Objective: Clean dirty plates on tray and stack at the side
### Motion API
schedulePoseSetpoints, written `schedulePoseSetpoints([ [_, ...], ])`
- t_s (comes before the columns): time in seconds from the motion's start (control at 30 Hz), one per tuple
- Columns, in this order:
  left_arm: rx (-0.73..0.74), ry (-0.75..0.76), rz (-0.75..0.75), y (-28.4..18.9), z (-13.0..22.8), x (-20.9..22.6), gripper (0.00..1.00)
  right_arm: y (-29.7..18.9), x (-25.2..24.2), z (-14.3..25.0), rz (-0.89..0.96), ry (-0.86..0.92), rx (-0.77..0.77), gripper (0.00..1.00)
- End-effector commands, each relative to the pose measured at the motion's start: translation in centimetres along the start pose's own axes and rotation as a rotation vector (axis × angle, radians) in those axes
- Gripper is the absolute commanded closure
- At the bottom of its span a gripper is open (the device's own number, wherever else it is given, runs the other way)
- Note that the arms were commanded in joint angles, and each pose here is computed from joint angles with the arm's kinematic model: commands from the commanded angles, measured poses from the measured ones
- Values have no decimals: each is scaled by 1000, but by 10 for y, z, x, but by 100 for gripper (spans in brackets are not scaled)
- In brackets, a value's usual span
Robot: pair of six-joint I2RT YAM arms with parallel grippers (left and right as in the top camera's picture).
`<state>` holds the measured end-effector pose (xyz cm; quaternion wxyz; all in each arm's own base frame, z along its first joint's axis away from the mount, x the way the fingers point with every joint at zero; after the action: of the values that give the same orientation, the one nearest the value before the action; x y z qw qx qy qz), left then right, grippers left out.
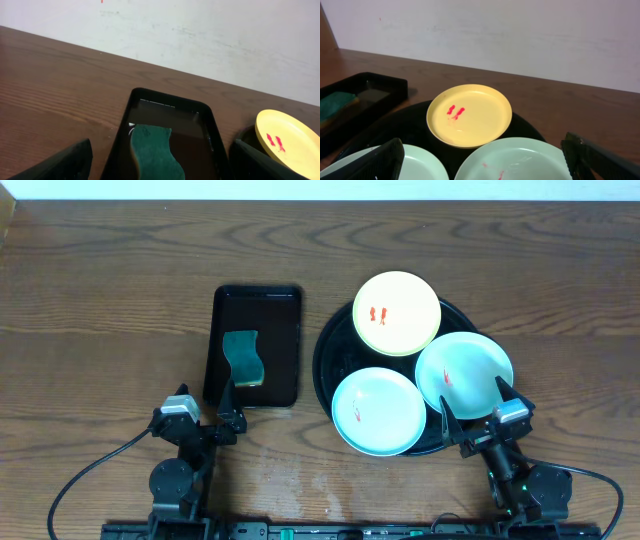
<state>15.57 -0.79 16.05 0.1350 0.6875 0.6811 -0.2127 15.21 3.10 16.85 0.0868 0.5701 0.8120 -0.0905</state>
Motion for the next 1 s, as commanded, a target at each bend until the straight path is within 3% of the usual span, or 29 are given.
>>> schedulePoseSetpoints([
  [0.0, 37, 11, -41, 0, 8, 7, 12, 0, -1, 1, 3, -7, 2, 1],
  [0.6, 36, 11, -36, 0, 8, 6, 12, 0, 0, 1, 3, -6, 2, 1],
  [0.73, 68, 8, 27, 0, 10, 1, 12, 0, 0, 1, -6, 18, -1, 1],
  [0.97, 107, -33, 186, -2, 10, -14, 12, 0, 1, 1, -22, 212, 2, 1],
])
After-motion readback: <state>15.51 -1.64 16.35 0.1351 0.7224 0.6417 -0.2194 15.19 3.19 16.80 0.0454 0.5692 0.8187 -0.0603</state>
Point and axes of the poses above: each gripper's point midway between its finger pads, its own y axis out along the fingers, its own x axis along the line the jaws close on, z = x × y, the point moved 9 cm from there along -y, back along the fingers, and after that the axes turned 13 degrees about -y, right-handed, at the moved point
